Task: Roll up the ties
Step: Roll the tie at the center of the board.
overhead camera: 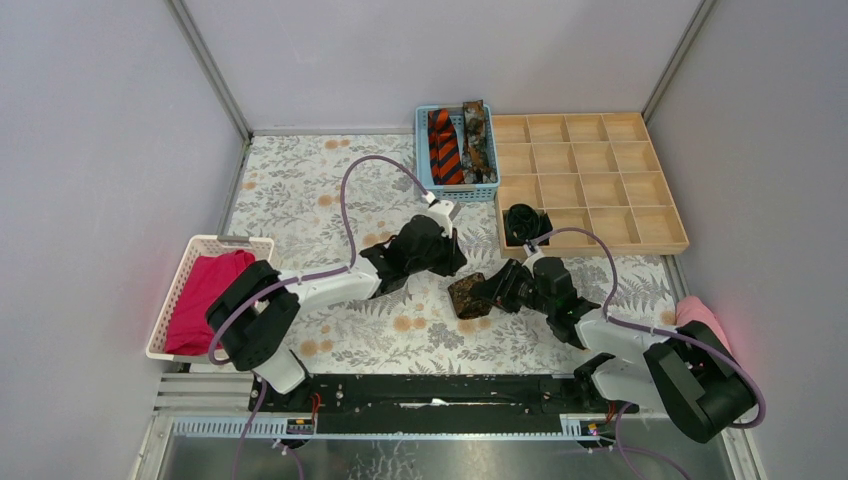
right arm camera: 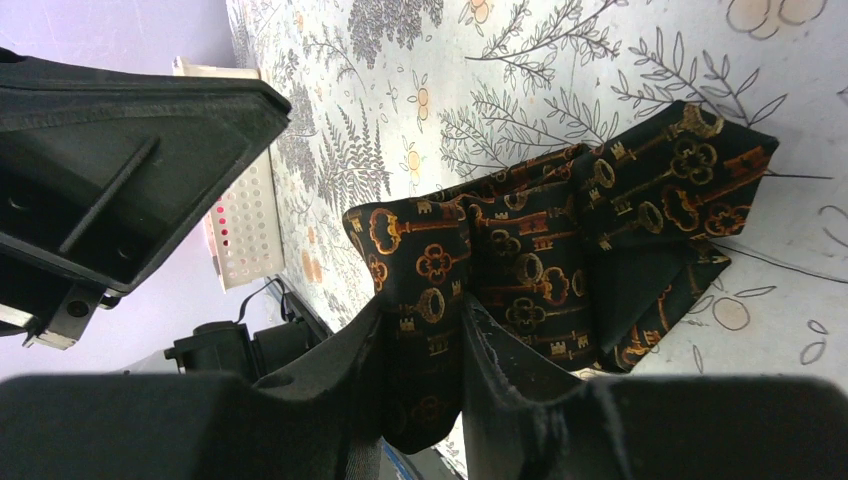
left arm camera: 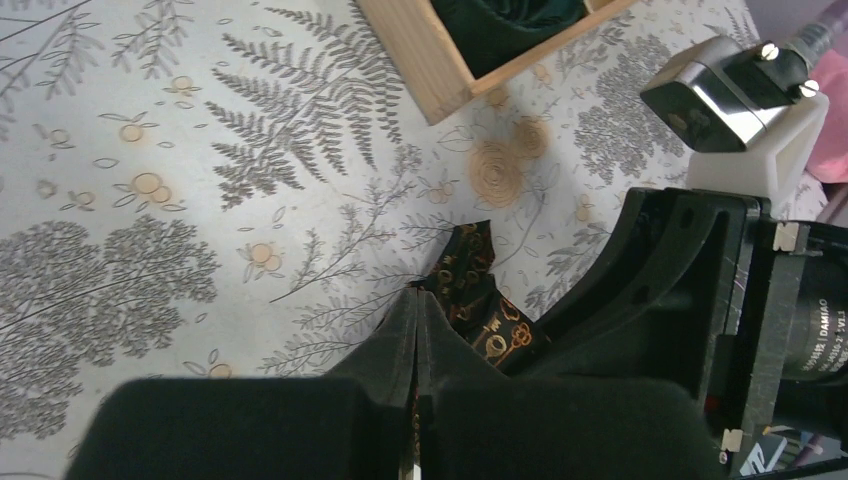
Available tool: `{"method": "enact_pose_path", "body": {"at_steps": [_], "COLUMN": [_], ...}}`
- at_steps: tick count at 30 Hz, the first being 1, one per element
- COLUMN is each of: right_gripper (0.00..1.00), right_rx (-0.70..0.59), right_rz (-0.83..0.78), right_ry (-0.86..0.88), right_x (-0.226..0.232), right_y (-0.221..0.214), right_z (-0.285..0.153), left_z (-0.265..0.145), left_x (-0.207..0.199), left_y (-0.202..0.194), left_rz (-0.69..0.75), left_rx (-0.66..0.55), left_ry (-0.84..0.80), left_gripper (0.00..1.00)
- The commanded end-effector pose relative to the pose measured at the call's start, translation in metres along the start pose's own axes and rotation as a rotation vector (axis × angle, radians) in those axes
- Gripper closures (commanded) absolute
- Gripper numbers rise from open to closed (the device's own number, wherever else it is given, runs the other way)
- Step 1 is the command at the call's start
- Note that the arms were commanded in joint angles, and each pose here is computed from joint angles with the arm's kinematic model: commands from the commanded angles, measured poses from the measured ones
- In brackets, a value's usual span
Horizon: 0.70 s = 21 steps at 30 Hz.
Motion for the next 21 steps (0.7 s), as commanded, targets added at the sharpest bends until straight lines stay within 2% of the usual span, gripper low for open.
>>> {"method": "enact_pose_path", "body": {"at_steps": [1, 12, 21], "right_gripper": [0.66, 0.66, 0.67], "right_rx": [-0.039, -0.034, -0.051], "right_rz": [-0.017, 0.025, -0.010], "right_ry": [-0.026, -0.067, -0.142], "right_x": [-0.002, -0.022, -0.037], "right_y": [0.011, 0.023, 0.035], "right_z": [-0.005, -0.005, -0.002], "left_z": [0.010, 0.022, 0.026], "left_x": [-0.018, -0.033, -0.047], "left_y": [0.013, 0.006, -0.001], "left_rz": [0.040, 0.070, 0.078], "left_rx": [-0.044, -0.009, 0.010], "left_ry": [-0.072, -0.134, -0.196], "left_gripper": [1.00, 1.00, 1.00]}}
Point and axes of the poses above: each gripper's point midway between its finger pads, its own z axis out along the fingers, its own x axis along the line the jaws close on, y = z × x, the point moved 2 cm from there along -z, back along the fingers, and after that the axes turned 12 degrees about z, right-handed, at the moved point
